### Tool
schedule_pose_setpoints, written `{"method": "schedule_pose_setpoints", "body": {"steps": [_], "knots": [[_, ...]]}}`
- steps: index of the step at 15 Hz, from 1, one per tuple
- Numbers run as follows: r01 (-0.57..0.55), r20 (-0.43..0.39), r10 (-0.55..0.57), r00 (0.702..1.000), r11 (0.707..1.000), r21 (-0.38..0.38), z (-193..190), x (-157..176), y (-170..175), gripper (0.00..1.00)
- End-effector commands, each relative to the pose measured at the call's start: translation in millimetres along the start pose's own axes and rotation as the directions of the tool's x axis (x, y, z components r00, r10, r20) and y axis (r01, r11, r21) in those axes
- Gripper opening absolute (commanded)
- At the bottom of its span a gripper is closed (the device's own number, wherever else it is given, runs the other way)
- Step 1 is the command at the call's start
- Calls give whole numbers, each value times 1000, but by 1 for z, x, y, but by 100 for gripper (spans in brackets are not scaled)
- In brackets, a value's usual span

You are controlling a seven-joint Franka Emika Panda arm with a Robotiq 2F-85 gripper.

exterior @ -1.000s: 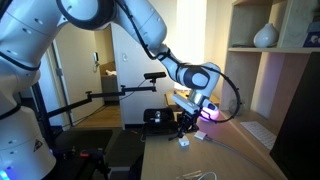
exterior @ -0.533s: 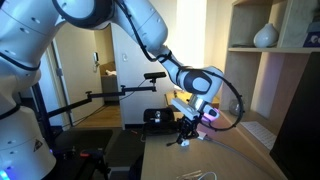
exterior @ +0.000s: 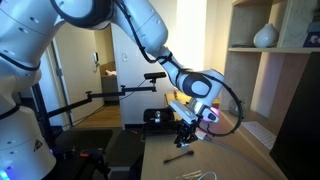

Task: Remove the black cable from the case and put it on the table

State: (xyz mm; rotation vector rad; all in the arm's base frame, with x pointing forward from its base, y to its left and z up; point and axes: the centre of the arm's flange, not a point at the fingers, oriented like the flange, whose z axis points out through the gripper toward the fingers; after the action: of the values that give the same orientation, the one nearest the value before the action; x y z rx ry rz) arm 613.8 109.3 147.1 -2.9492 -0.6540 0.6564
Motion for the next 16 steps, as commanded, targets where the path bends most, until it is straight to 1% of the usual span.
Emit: {"method": "schedule_pose_setpoints", "body": {"steps": [1,2,4,7,8,11,12,16], "knots": [[-21,-21,21,1000,1000,13,-4,-11,-8,54],[-19,-22,19,1000,1000,15,-4,-10,-9,62],[-17,-22,17,1000,1000,14,-4,-10,-11,76],[-10,-25,10,1000,1000,11,-5,-9,-15,98],[-6,-23,6,1000,1000,14,-5,-9,-17,100],[5,-31,-4,1000,1000,11,-6,-7,-23,100],[18,-5,-18,1000,1000,7,0,4,-14,100],[23,-8,-23,1000,1000,7,-1,5,-17,100]]}}
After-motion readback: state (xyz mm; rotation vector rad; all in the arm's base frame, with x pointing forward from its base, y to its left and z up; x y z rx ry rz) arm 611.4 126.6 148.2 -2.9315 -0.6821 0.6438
